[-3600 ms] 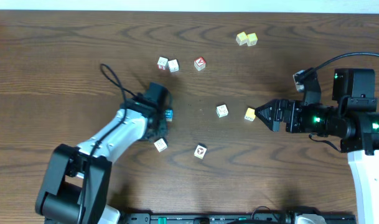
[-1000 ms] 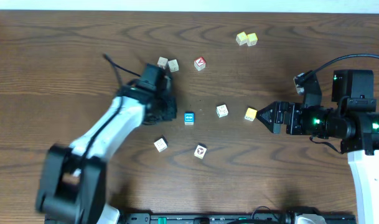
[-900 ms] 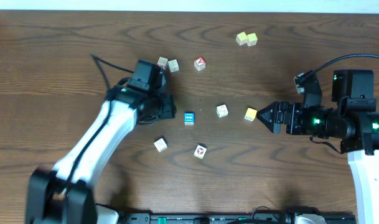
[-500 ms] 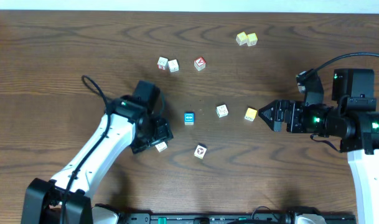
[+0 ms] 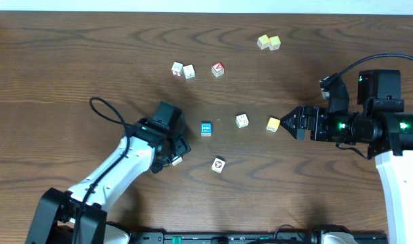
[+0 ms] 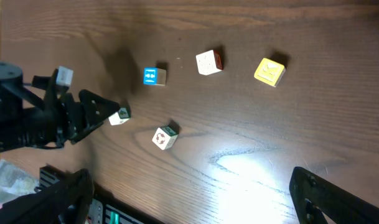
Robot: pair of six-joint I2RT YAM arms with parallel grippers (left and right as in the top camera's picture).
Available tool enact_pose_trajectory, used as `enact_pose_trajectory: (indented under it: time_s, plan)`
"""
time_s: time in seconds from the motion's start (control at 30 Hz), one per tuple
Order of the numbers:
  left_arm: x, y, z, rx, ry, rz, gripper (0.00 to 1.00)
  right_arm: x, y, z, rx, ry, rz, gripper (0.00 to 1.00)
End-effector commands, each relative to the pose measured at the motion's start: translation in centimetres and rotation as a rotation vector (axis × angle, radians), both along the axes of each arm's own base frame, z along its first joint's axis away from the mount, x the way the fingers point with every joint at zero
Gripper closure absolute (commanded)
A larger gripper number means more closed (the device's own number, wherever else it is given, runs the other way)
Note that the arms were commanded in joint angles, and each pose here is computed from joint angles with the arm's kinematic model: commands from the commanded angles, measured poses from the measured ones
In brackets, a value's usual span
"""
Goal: Lift 5 blocks
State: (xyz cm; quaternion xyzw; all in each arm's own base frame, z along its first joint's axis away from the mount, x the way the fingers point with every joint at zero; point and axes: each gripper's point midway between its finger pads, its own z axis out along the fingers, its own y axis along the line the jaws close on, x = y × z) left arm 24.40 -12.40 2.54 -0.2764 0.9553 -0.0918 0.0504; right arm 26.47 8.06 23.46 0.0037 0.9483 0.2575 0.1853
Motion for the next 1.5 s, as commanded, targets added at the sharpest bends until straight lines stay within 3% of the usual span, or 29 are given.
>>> enact_pose_trajectory:
  time_s: [0.0,0.33,0.9,1.0,1.17,1.47]
  plan:
    - [-0.9,0.3,-1.0,0.034,0.018,0.046,0.35,0.4,-0.5,0.5,-0.007,-0.02,-0.006,0.02]
    - [-1.0,1.6,-1.5,0.107,0.0,0.08,0.58,0.4,-0.4,0.5,-0.007,-0.02,-0.005,0.02]
    - [-1.5,1.8,-2.8,0.131,0.045,0.076,0.6,0.4,-0.5,0.5,-0.007,-0.019,-0.006,0.02]
    - [-1.3,1.7,-2.7,0.127,0.036,0.074,0.66,0.4,-0.4,0.5,-0.007,-0.019,-0.006,0.02]
    - [-0.2,1.2,-2.1,0.129,-0.007,-0.051,0.71,0.4,-0.4,0.5,-0.007,-0.019,-0.006,0.02]
    - [3.8,-0.8,0.0,0.139,-0.193,-0.386,0.71,0.4,-0.5,0.5,-0.007,-0.02,-0.006,0.02]
